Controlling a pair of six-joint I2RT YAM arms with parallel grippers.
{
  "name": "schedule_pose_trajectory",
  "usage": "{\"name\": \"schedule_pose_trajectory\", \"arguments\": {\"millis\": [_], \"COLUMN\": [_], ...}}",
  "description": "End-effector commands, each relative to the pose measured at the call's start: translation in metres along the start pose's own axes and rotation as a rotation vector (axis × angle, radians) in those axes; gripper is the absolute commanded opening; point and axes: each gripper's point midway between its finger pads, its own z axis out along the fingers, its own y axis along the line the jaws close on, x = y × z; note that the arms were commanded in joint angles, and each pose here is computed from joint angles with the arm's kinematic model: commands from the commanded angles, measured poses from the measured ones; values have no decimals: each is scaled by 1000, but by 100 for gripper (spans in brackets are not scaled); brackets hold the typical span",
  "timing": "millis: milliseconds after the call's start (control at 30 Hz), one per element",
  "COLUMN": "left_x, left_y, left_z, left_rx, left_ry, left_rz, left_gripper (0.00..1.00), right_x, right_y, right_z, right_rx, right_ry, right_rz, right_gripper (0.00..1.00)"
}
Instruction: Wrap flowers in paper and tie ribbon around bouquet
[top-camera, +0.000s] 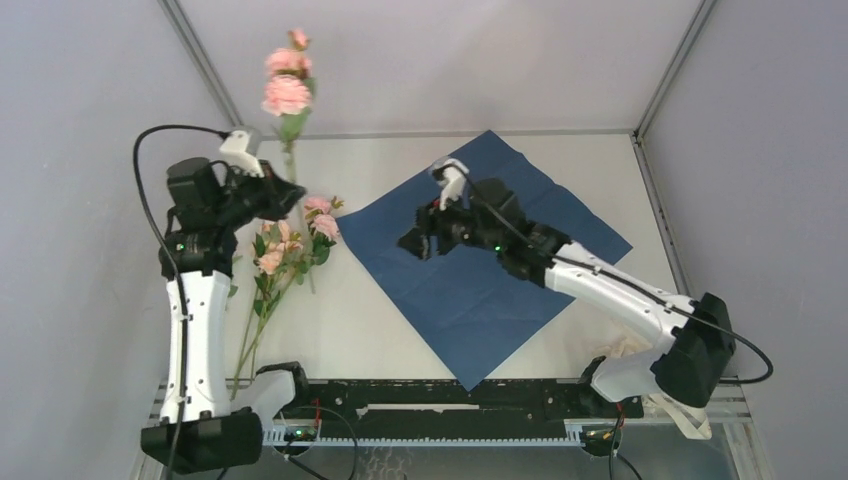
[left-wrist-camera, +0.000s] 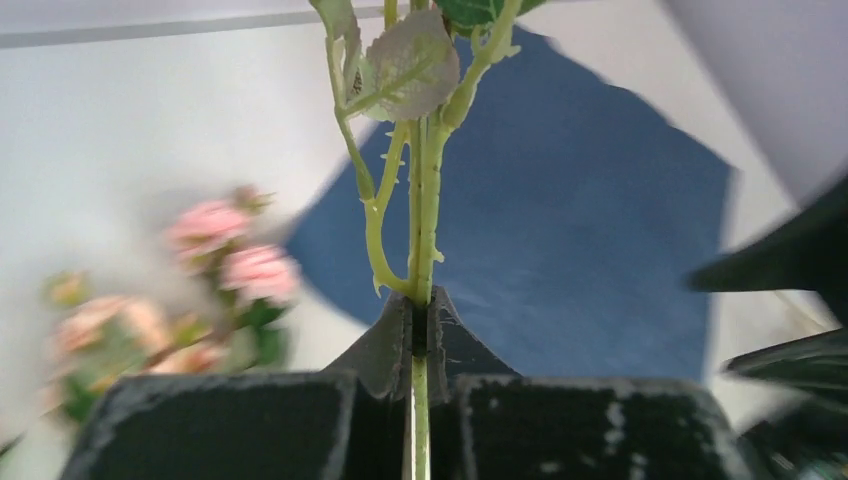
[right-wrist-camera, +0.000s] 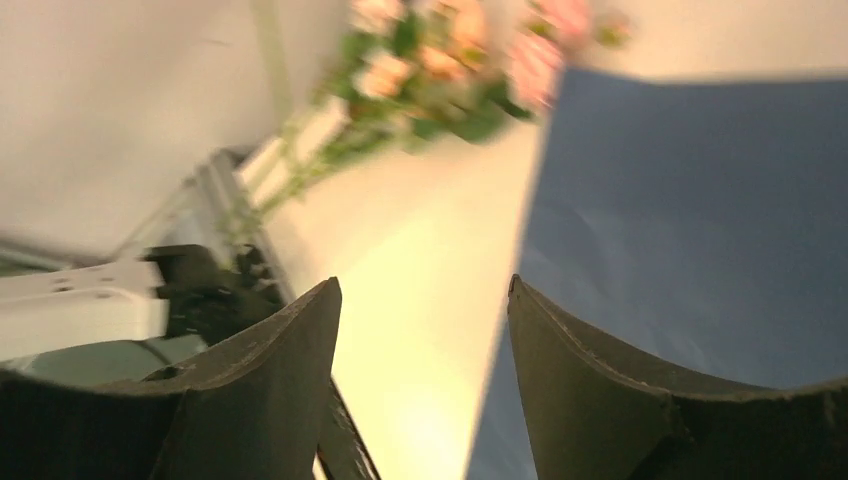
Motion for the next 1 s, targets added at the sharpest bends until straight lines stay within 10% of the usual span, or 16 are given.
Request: {"name": "schedule_pose_trajectory", "arguments": {"millis": [0,400,533,567,700,967], "left_x": [-26,-3,2,8,36,128], "left_y": [-96,-161,-156,-148,-77,129], "left_z": [-1,24,27,29,35,-12], "left_rx": [339,520,494,444,104,-527], "left_ry": [-36,37,45,68,190,533], "left_rz": [-93,-168,-155,-141,106,248], "left_gripper": [0,0,0,1,82,98], "right_x": [-61,-69,-64,-62,-42,71], "right_y": [92,103,87,79,13,-163], "right_z": [17,73,84,85,83,48], "right_rx": [-327,-351,-278,-239,-8,514], "right_ry": [-288,-320,-297,-287,-183,244], "right_rz": [-94,59,104,120,176,338], "right_gripper": [72,73,1,0,0,0]}}
